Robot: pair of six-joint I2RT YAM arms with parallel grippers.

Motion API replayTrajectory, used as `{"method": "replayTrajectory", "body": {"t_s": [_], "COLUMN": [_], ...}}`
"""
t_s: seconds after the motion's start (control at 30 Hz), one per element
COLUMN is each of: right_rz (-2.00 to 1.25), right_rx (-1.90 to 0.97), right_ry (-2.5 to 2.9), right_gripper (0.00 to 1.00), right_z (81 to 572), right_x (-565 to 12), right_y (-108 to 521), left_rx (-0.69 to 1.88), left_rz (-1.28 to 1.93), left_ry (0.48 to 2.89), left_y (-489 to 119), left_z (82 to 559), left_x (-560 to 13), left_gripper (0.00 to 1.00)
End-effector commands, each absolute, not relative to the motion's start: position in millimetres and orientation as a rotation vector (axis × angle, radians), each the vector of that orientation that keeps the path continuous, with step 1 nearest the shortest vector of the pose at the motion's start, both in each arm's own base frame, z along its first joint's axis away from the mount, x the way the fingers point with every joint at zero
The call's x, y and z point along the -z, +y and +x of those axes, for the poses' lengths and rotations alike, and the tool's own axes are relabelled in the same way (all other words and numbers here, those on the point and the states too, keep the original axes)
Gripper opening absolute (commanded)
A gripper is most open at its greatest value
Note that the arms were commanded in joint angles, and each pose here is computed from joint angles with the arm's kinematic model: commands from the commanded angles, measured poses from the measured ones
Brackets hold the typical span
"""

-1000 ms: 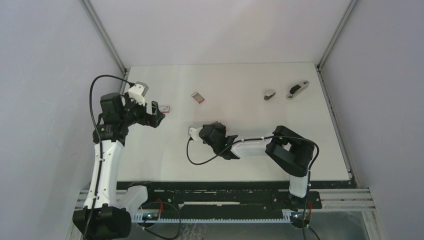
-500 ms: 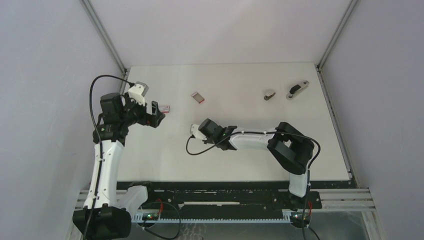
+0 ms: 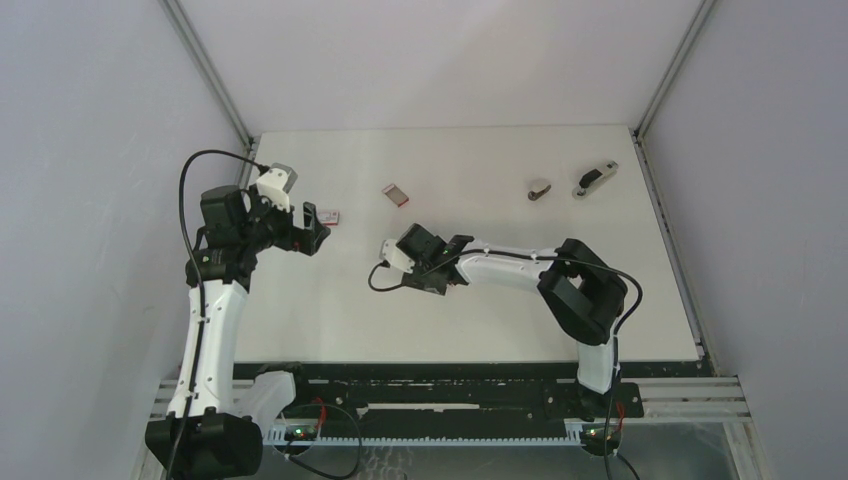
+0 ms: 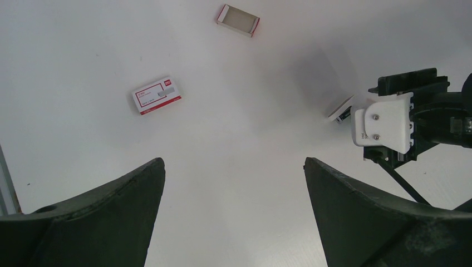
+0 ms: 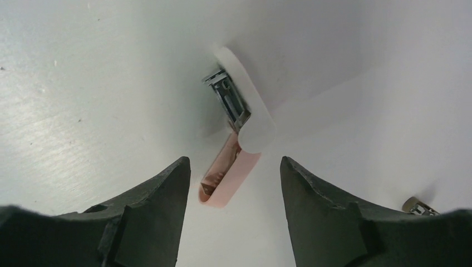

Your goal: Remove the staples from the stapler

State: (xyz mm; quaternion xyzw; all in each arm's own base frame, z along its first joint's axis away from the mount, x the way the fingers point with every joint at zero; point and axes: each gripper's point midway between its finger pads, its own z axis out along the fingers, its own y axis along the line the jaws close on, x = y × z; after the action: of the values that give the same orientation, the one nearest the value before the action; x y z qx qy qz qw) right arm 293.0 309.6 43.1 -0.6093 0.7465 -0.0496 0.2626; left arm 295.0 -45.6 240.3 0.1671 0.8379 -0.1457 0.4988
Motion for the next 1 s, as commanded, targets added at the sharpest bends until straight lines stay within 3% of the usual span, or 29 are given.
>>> {"method": "replayTrajectory", "body": {"t_s": [0.0, 0.53, 0.77, 0.97], "right_rz": [-1.615, -1.344, -1.378, -1.387], "right_rx": [0.082, -0.355, -0.325, -0.178], "right_ry": [2.057, 2.372, 2.354, 2.32], "right_gripper": [0.61, 0.53, 0.49, 0.39], "right_z": [293.9, 291.2, 291.5, 302.0], "right_x": [-48.8, -46.6, -40.1, -33.9], "right_y": [310.6, 285.7, 290.6, 290.0], "left_rx": [0.351, 0.342, 0.343, 0.342], "left_rz": [0.388, 0.39, 0.389, 0.388], "left_ry": [2.019, 2.016, 2.019, 2.019], "left_y": [-43.6, -42.7, -42.8, -42.4], "left_z": [297.3, 297.1, 297.4, 297.5], "left_x": [-236.5, -237.1, -236.1, -236.0], "left_gripper": [0.99, 0.99, 0.99, 0.99]}}
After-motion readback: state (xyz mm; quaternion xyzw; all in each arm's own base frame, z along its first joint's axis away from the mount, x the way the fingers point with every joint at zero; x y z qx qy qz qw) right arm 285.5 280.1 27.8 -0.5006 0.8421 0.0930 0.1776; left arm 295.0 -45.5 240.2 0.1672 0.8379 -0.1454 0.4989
